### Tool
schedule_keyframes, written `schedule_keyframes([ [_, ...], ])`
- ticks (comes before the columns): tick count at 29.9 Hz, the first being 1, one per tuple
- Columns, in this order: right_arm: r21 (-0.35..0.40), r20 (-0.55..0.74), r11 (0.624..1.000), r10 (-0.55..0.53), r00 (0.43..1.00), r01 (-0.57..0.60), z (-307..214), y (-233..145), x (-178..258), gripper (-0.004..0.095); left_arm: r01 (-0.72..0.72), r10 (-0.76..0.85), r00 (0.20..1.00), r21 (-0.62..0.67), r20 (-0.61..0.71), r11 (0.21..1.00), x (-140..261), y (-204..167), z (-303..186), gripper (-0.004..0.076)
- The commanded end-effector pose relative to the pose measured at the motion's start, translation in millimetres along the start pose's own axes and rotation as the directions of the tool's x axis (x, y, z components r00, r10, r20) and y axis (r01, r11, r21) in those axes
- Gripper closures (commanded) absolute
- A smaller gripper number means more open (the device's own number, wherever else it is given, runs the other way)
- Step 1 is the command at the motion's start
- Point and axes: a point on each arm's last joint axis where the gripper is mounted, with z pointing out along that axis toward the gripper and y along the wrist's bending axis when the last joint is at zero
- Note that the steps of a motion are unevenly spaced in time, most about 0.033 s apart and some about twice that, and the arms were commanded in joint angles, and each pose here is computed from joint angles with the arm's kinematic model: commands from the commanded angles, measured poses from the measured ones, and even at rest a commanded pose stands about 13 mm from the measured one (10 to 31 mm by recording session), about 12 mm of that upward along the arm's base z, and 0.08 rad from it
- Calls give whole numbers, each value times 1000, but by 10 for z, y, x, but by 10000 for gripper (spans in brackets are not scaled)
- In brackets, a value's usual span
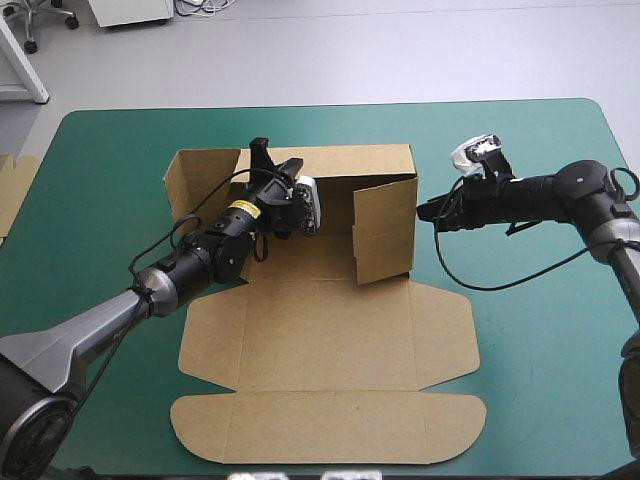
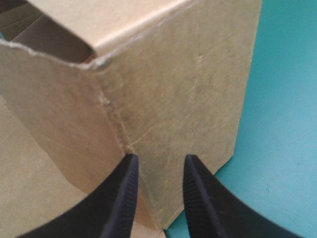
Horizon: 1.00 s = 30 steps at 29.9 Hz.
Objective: Fold the box
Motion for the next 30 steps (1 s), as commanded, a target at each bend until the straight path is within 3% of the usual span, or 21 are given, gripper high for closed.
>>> schedule_keyframes([
  [1, -48, 72, 998, -38, 997, 42, -141, 160, -114, 556, 54, -53, 998, -138, 17, 989, -63, 280, -95, 734],
  [9, -25, 76, 999, -30, 997, 32, -114, 119, -105, 328, 54, -53, 998, -138, 17, 989, -63, 280, -95, 734],
  [14, 28, 92, 999, -29, 995, 27, -47, 147, -159, 324, 54, -53, 998, -138, 17, 989, -63, 280, -95, 734],
  [21, 190, 23, 982, -13, 1000, 8, 128, 226, -186, 327, 54, -53, 998, -123, 17, 991, -64, 267, -93, 722],
  [30, 202, 69, 979, 8, 998, -22, 156, 267, -237, 374, 51, -49, 999, -122, 18, 991, -66, 271, -92, 722],
])
